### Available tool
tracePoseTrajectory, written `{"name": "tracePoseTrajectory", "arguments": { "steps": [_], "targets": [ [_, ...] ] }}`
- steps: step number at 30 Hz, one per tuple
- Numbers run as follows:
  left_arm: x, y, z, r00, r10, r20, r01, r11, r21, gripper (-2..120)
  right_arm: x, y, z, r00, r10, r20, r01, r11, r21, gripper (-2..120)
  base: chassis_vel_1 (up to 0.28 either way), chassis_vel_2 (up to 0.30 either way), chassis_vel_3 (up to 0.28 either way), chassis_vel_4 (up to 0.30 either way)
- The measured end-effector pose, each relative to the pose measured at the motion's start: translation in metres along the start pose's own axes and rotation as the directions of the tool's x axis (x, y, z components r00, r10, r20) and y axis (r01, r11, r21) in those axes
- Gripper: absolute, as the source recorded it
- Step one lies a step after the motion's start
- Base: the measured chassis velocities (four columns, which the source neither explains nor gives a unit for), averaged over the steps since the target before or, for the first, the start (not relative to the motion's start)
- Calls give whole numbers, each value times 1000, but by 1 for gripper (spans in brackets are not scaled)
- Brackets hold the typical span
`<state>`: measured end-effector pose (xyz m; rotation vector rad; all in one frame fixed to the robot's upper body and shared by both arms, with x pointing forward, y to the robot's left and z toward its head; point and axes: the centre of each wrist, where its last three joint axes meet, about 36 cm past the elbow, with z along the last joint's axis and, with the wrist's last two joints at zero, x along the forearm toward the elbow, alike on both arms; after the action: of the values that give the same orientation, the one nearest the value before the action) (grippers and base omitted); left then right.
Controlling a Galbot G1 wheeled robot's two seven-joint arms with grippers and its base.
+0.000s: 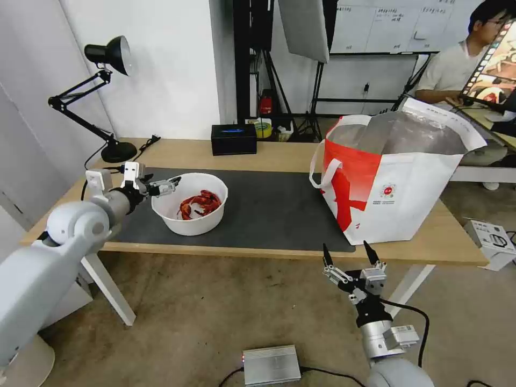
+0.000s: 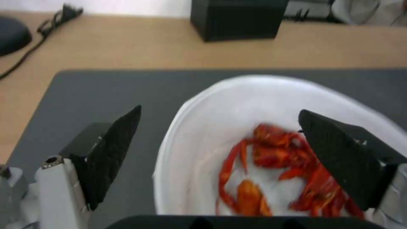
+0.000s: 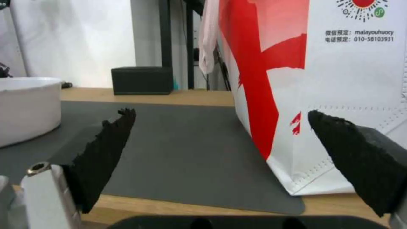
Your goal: Pick up the trash from the table and place it into the takeout bag.
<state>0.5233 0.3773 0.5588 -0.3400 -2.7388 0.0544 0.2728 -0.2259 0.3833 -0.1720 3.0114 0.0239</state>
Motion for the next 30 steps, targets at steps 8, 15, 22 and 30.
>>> {"name": "tracePoseTrajectory", "arguments": {
  "steps": [8, 15, 22, 30],
  "targets": [
    [-18, 12, -16, 993, 0, -114, -1, 1000, -8, 100, 0, 0, 0, 1000, 0, 0, 0, 1000, 0, 100, 0, 0, 0, 0],
    [-25, 17, -9, 986, 2, -166, -6, 1000, -24, 100, 0, 0, 0, 1000, 0, 0, 0, 1000, 0, 100, 0, 0, 0, 0],
    [-26, 29, -5, 979, 0, -206, -11, 998, -55, 100, 0, 0, 0, 1000, 0, 0, 0, 1000, 0, 100, 0, 0, 0, 0],
    [-31, 35, -7, 972, 6, -236, -27, 996, -87, 100, 0, 0, 0, 1000, 0, 0, 0, 1000, 0, 100, 0, 0, 0, 0]
  ]
}}
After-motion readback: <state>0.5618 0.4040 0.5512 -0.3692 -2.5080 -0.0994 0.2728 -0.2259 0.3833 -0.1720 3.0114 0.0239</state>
